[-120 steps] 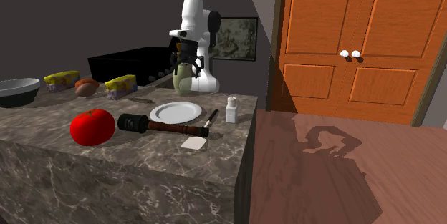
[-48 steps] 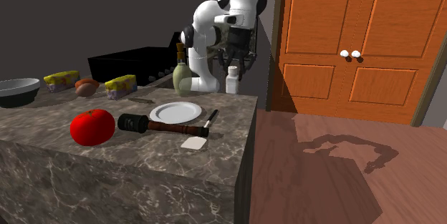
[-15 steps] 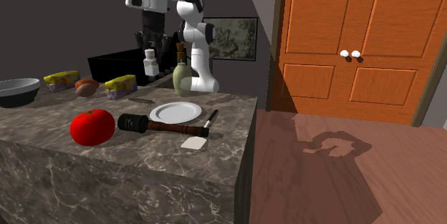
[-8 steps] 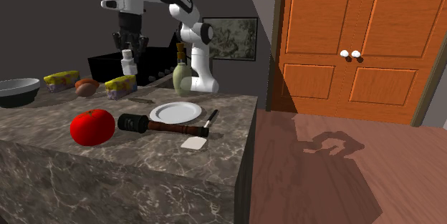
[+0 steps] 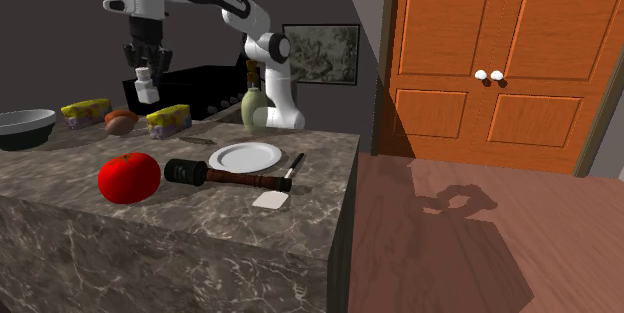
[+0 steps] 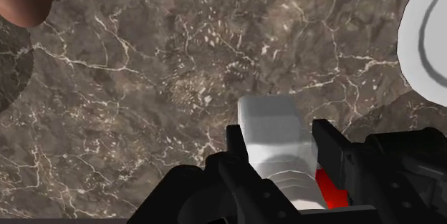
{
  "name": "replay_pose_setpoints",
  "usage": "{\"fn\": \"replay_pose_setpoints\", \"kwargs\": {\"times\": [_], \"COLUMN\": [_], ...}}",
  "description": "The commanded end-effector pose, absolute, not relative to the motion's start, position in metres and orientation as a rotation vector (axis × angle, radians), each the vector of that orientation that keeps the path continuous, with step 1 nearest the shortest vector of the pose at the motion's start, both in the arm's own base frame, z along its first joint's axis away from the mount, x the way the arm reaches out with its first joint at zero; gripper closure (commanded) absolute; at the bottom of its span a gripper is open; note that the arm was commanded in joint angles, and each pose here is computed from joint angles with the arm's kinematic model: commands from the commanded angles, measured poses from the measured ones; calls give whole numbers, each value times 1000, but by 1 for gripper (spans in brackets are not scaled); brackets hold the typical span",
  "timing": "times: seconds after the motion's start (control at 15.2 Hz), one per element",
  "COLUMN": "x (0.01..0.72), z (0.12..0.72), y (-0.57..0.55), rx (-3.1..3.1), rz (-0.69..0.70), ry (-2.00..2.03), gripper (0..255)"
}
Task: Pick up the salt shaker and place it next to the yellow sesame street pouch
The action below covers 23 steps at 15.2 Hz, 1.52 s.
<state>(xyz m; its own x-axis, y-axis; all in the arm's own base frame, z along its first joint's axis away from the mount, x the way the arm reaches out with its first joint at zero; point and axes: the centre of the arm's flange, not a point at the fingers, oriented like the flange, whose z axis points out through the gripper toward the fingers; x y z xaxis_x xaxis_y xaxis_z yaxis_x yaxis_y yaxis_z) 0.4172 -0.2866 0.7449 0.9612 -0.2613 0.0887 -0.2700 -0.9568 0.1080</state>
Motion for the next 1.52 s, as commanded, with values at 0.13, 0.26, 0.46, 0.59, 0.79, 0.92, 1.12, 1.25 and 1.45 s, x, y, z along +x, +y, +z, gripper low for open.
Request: {"fn": "replay_pose_setpoints", "kwargs": {"times": [0.13,0.26,0.46,0.59,0.79,0.92,1.12,1.25,1.45], "x": [409,404,396,391,385,385,385,385,385], "z": [745,745,745,745,745,735,719,708,692], "y": [-339,-365,-404,-430,-464,-464,-464,-464,-464], "rx": [2992,2992,2992,2992,2992,2992,2992,2992,2992], "rz": [111,111,111,111,111,111,111,111,111], "ry": [-404,-404,-404,-404,-404,-404,-404,-404,-404], "gripper": [255,255,255,255,255,255,255,255,255]}}
